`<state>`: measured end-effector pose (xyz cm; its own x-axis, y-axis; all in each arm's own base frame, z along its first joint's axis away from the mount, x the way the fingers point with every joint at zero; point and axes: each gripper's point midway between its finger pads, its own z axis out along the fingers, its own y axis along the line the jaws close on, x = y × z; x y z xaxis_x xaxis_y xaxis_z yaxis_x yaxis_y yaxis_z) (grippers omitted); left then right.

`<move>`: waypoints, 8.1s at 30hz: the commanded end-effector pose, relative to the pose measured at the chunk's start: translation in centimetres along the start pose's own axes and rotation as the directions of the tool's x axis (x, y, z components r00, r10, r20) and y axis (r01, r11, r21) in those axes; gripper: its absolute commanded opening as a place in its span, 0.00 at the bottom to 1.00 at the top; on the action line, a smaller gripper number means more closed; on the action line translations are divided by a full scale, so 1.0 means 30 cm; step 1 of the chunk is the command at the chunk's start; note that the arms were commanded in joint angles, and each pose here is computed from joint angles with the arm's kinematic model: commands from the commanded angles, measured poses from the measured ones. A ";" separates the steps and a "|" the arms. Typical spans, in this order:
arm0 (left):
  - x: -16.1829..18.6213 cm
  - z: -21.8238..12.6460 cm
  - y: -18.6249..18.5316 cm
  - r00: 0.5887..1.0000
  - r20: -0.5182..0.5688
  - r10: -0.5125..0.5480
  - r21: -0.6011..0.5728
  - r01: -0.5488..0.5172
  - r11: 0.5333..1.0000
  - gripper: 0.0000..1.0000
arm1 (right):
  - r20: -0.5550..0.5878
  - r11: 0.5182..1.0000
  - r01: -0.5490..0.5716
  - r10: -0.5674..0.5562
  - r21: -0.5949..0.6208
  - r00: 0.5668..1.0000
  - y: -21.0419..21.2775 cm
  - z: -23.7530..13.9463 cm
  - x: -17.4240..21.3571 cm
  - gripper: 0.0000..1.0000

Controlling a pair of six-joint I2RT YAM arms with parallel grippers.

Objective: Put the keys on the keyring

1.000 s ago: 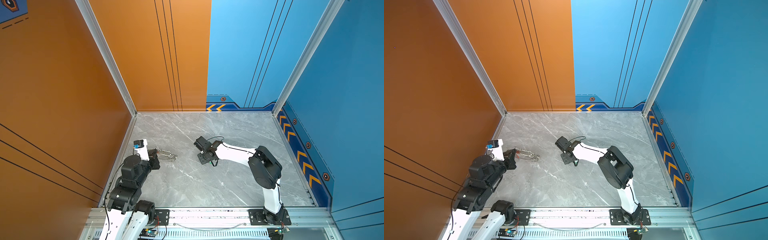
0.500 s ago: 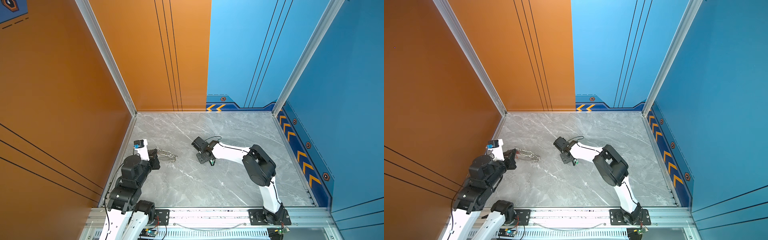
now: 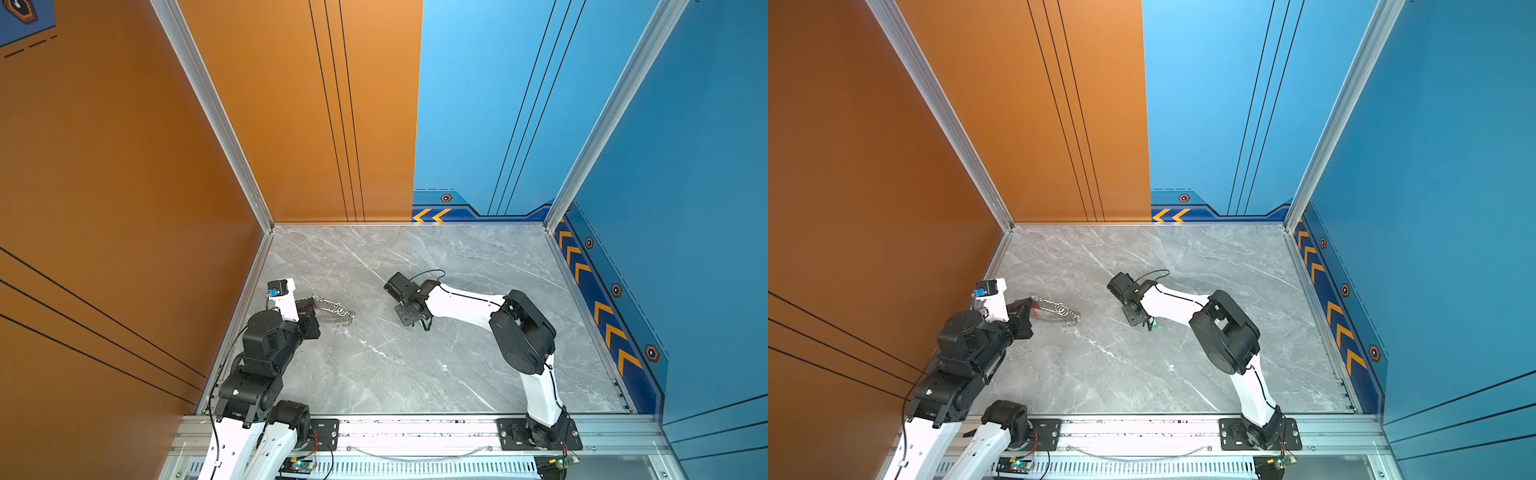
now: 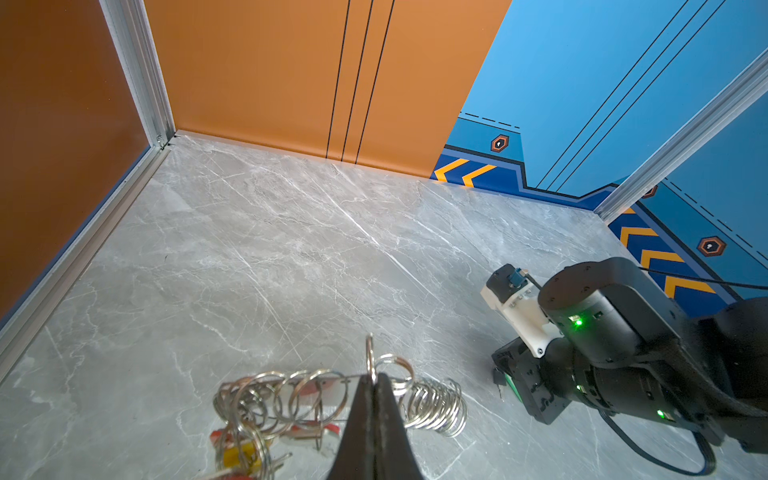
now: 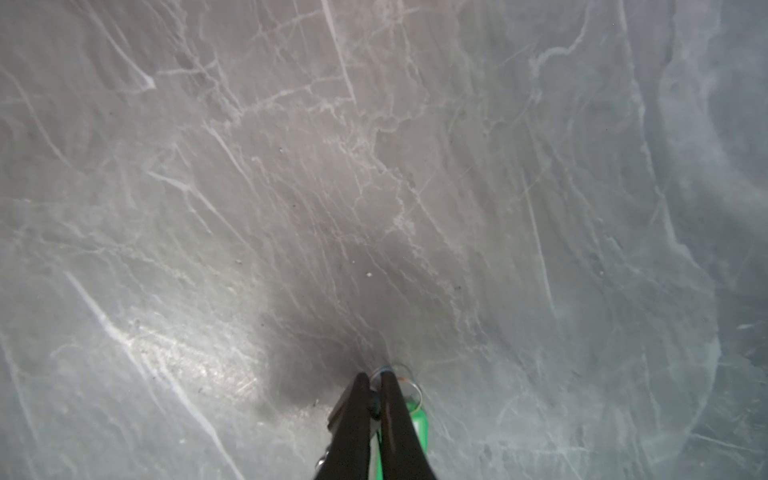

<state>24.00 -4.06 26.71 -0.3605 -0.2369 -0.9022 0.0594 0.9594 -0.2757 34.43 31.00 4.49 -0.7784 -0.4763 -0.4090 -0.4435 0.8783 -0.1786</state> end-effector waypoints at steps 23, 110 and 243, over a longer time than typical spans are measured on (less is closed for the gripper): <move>-0.047 -0.001 -0.021 0.998 0.060 -0.015 0.037 0.012 0.999 0.00 | -0.094 0.996 -0.090 0.092 0.028 0.991 0.012 0.043 0.065 0.35; -0.044 0.006 -0.030 0.998 0.057 -0.030 0.055 0.027 0.998 0.00 | -0.025 0.947 -0.208 0.221 0.246 0.975 -0.230 -0.028 0.119 0.12; -0.041 0.014 -0.042 0.998 0.052 -0.029 0.075 0.025 0.997 0.00 | -0.080 0.905 -0.412 0.421 0.105 0.904 -0.295 0.043 0.224 0.32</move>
<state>24.44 -4.89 26.83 -0.3586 -0.2585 -0.8970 0.0956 0.9457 -0.3107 33.66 19.89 2.60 -0.9218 -0.0781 -0.3796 -0.0417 0.9938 -0.1033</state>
